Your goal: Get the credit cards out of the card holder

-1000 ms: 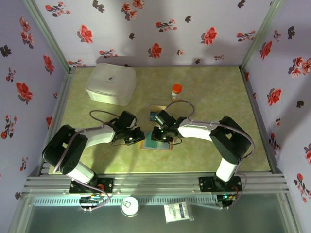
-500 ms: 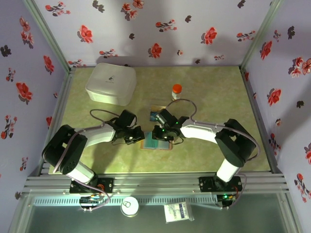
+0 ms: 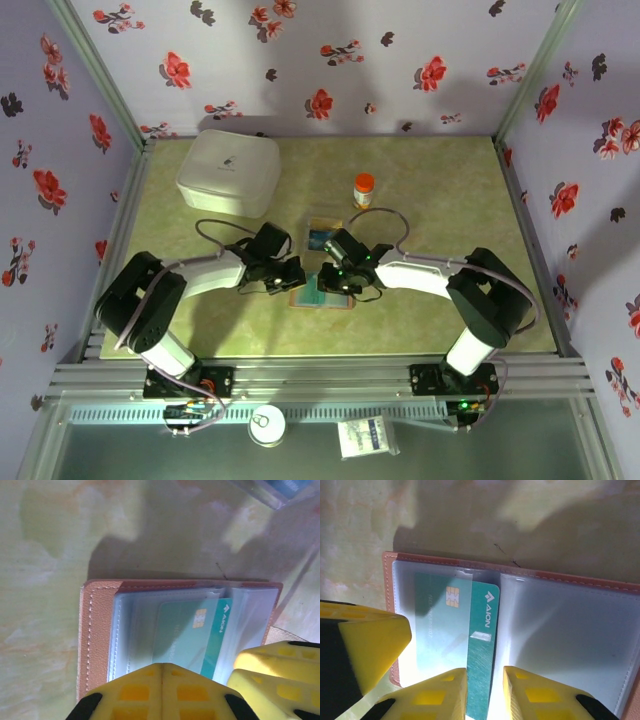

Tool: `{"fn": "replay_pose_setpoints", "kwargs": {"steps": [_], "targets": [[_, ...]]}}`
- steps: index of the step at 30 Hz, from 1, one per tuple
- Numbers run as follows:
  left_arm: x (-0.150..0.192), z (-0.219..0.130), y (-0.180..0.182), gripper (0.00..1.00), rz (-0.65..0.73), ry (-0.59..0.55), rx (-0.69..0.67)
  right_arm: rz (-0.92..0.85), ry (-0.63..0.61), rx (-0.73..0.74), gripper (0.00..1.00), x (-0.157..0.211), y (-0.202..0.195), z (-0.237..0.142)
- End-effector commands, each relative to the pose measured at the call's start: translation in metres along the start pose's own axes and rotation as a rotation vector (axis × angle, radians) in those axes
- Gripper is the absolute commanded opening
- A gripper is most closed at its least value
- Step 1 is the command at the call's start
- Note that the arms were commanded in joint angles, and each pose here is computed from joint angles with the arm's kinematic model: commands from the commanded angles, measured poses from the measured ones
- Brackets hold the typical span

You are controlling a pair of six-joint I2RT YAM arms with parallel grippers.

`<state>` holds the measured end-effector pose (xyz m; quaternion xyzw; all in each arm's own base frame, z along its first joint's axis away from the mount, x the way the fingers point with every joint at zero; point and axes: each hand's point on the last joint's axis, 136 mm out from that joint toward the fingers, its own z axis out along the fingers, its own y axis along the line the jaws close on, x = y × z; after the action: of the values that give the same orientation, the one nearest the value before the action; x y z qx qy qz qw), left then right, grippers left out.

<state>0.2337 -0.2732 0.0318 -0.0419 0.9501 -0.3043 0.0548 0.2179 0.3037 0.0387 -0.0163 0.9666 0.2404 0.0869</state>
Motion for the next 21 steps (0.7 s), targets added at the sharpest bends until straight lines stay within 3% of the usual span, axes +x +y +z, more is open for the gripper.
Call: {"fn": "replay_pose_setpoints", "kwargs": {"steps": [1, 21], "targets": [[0.002, 0.004, -0.001, 0.0, 0.001, 0.021, -0.003, 0.008, -0.029, -0.009, 0.26, -0.004, -0.001, -0.004], [0.001, -0.002, -0.002, 0.02, -0.001, 0.006, -0.005, 0.057, -0.013, -0.056, 0.26, -0.005, -0.004, 0.008]]}}
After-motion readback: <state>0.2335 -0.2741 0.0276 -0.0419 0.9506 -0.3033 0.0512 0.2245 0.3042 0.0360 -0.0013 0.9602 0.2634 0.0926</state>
